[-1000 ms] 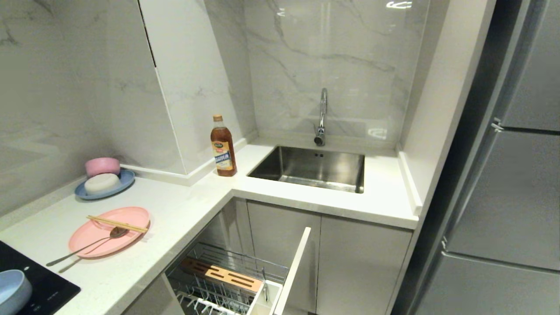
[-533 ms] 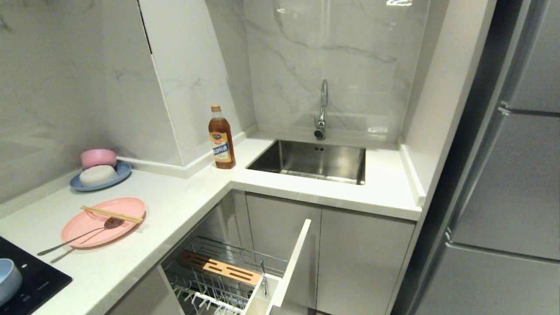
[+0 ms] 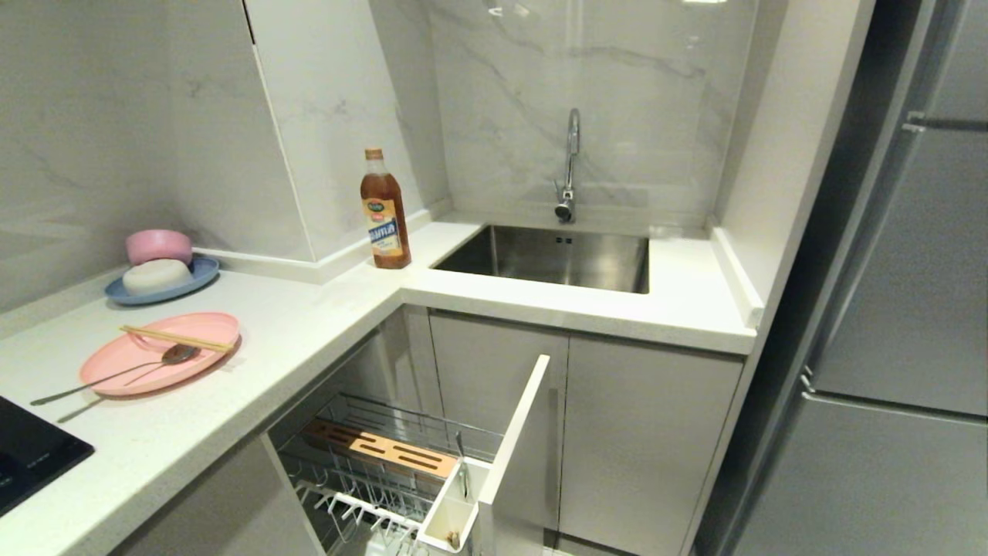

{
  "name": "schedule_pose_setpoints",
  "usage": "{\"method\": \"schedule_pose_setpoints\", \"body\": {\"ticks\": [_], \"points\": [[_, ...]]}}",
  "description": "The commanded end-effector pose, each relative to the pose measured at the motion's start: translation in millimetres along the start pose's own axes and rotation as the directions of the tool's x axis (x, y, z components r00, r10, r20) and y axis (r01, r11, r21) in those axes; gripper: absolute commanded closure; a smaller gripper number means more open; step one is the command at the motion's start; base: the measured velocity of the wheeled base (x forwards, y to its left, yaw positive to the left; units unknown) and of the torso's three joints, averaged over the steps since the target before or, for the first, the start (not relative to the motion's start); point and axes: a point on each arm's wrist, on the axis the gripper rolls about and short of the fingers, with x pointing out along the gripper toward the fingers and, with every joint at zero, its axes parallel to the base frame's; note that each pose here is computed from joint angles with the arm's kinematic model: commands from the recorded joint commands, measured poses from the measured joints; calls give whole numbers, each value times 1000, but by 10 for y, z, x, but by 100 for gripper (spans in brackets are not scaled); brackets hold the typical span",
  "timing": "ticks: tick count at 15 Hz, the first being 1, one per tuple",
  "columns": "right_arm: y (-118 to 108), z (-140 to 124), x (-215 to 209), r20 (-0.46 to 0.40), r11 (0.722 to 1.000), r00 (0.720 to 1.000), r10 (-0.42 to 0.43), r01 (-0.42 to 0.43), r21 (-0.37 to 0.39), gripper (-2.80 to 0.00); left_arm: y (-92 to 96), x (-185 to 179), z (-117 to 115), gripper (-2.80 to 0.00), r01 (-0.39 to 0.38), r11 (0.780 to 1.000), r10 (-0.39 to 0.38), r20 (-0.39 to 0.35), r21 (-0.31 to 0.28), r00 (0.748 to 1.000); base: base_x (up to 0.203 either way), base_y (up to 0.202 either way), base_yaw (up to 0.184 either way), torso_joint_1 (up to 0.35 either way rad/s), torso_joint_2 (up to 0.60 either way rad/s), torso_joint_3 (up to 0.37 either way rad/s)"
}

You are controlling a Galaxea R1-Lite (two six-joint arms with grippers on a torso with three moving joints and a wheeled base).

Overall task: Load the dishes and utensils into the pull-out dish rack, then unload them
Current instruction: Pick up the bowl and place it in the cupboard

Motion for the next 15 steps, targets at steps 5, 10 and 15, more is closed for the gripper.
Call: {"method": "schedule_pose_setpoints", "body": {"ticks": [5,10,15], "points": [[-1,-4,2,-3,1000,1000,4,-4,0,0,0,0,-1,0,-1,1000,1,-1,1,1000,0,0,0,-207,514,303],[-1,-4,1,-1,1000,1000,2,-2,0,0,0,0,-1,0,-1,1000,1,-1,1,1000,0,0,0,-147,401,250],[-1,-4,1,-1,1000,1000,1,-1,-1,0,0,0,-1,0,-1,1000,1,-1,0,1000,0,0,0,-17,45,26]]}}
